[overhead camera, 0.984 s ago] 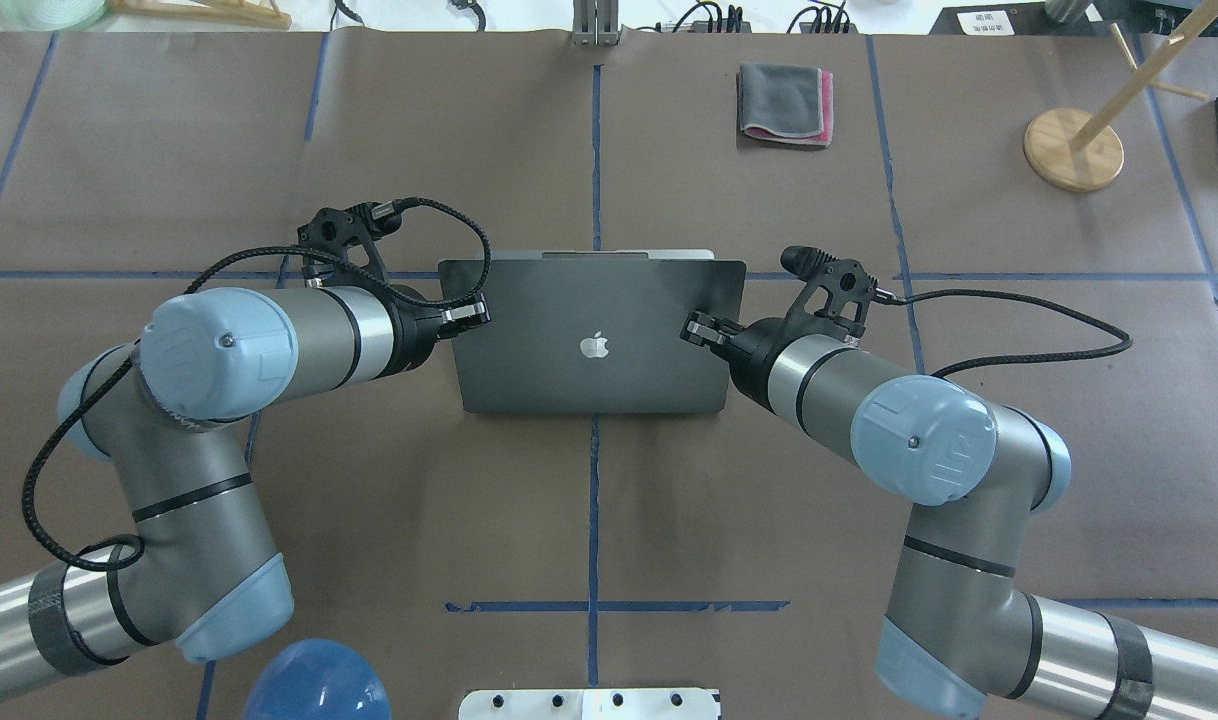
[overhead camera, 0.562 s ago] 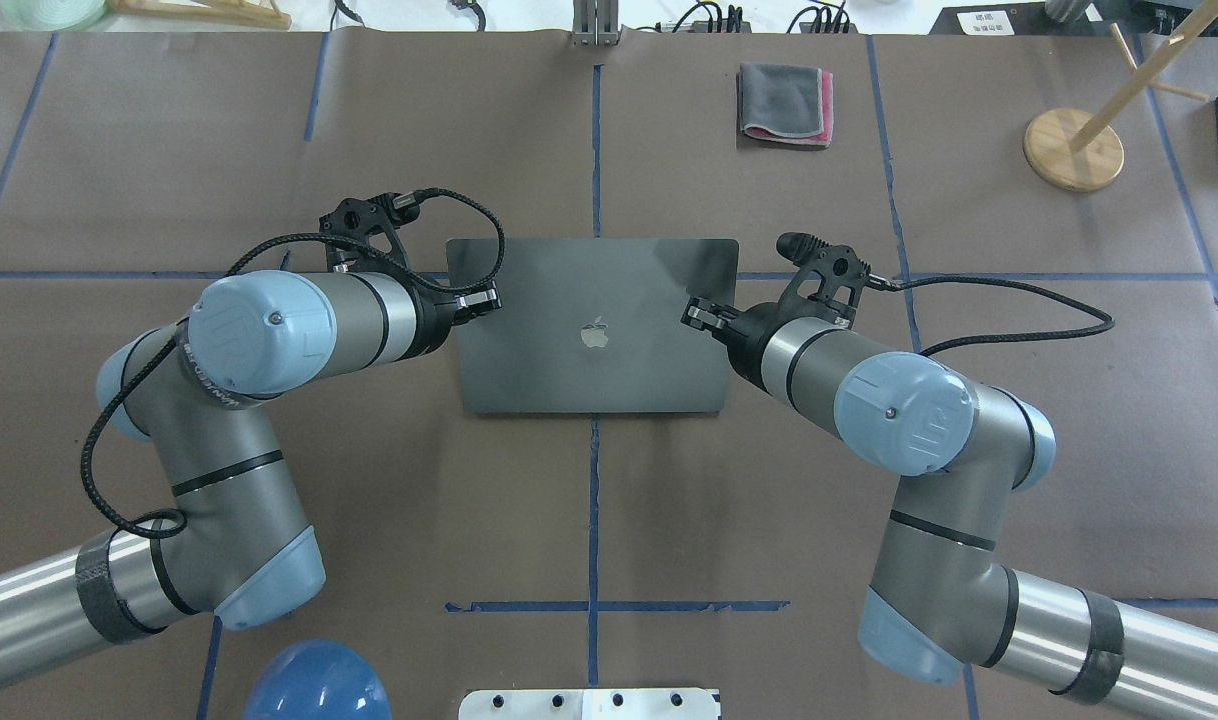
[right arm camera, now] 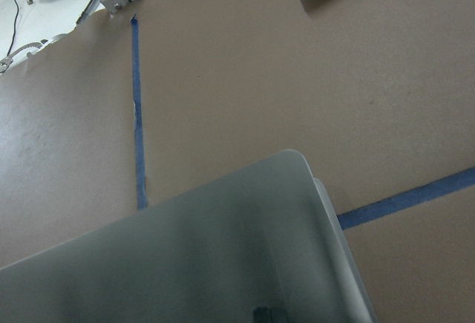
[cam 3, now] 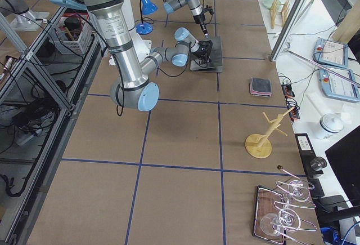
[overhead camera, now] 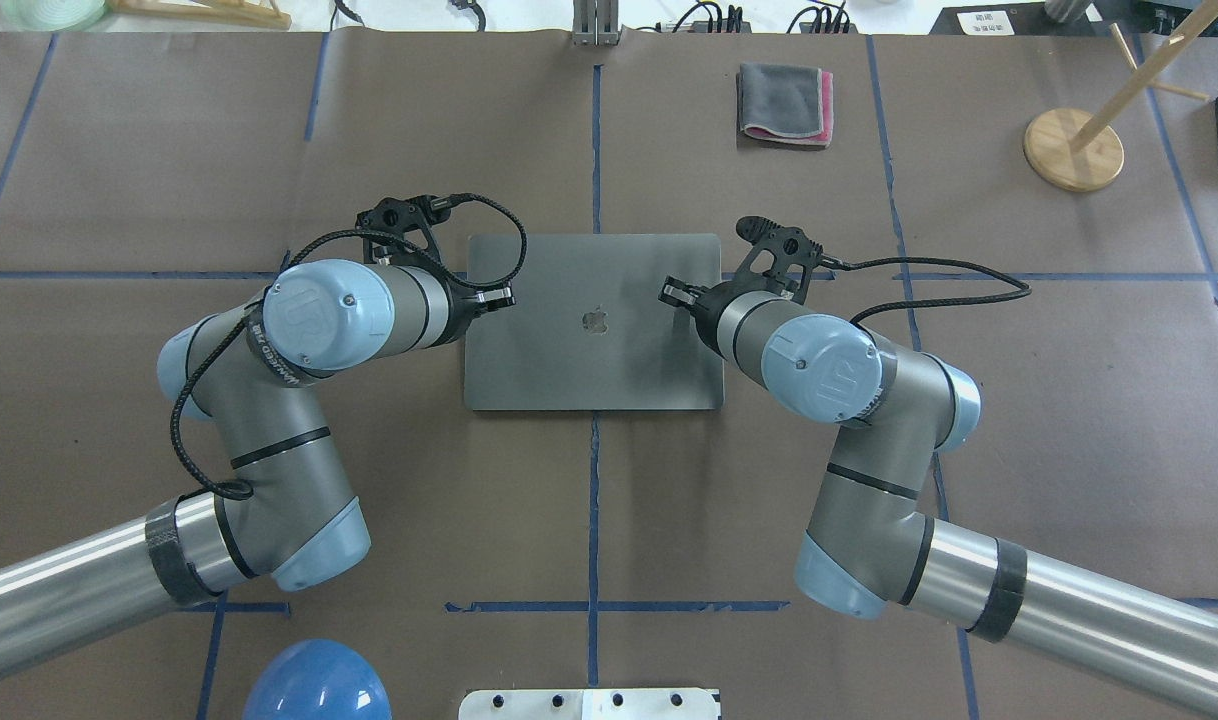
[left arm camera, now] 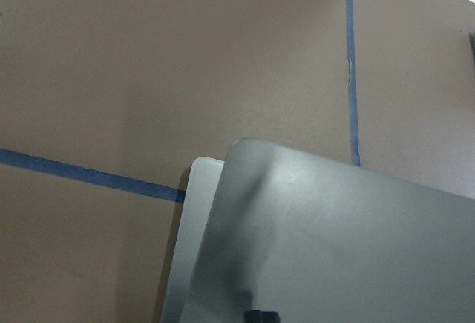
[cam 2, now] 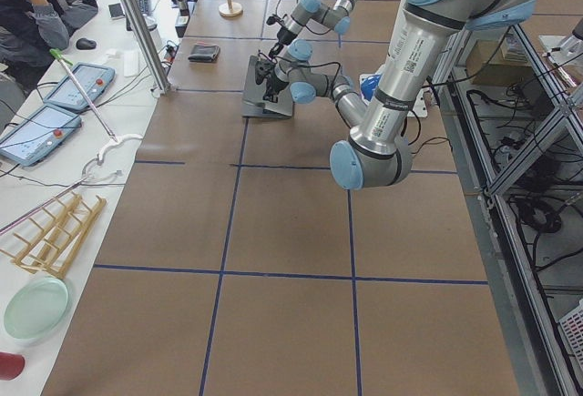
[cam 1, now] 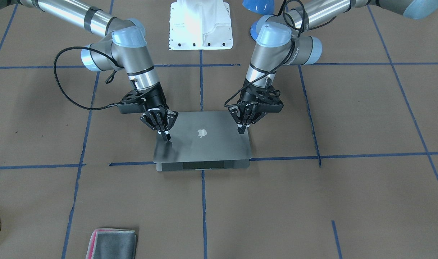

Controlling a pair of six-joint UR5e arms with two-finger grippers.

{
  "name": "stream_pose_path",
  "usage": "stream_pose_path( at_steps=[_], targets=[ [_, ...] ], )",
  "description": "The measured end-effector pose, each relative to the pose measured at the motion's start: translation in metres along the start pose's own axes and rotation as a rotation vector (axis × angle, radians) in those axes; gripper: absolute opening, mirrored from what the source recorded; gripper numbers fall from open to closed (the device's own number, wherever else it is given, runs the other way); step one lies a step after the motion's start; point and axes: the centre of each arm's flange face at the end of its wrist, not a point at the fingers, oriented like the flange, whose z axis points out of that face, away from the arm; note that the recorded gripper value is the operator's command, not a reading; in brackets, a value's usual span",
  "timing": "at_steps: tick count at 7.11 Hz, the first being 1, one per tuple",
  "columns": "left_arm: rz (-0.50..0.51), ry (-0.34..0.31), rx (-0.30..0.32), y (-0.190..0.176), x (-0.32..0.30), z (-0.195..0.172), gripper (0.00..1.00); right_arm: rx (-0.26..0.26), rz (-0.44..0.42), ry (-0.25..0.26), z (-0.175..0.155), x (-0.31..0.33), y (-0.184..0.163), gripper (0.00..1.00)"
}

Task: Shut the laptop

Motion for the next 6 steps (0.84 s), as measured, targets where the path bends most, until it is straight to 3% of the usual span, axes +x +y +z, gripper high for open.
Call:
stream_pose_path(
  at_steps=[1,2,3,4,6],
  targets=[
    [0.020,-0.022,-0.007,-0.001,-0.002,0.013,0.06,-0.015,-0.003,0.016,0.010,-0.001,0.003,0.73],
    [0.027,-0.026,-0.034,-0.004,-0.004,0.016,0.58,-0.044,-0.004,0.031,0.015,-0.001,0.004,0.99],
    [0.022,-0.019,-0.087,-0.013,-0.007,0.015,0.99,-0.066,-0.009,0.060,0.017,-0.001,0.004,0.99],
    [0.024,-0.015,-0.133,-0.019,-0.012,0.014,1.00,-0.088,-0.014,0.095,0.018,-0.004,0.001,0.99],
    [0.040,-0.025,-0.165,-0.022,-0.019,0.014,1.00,-0.173,-0.031,0.174,0.008,-0.006,-0.012,0.99]
  ],
)
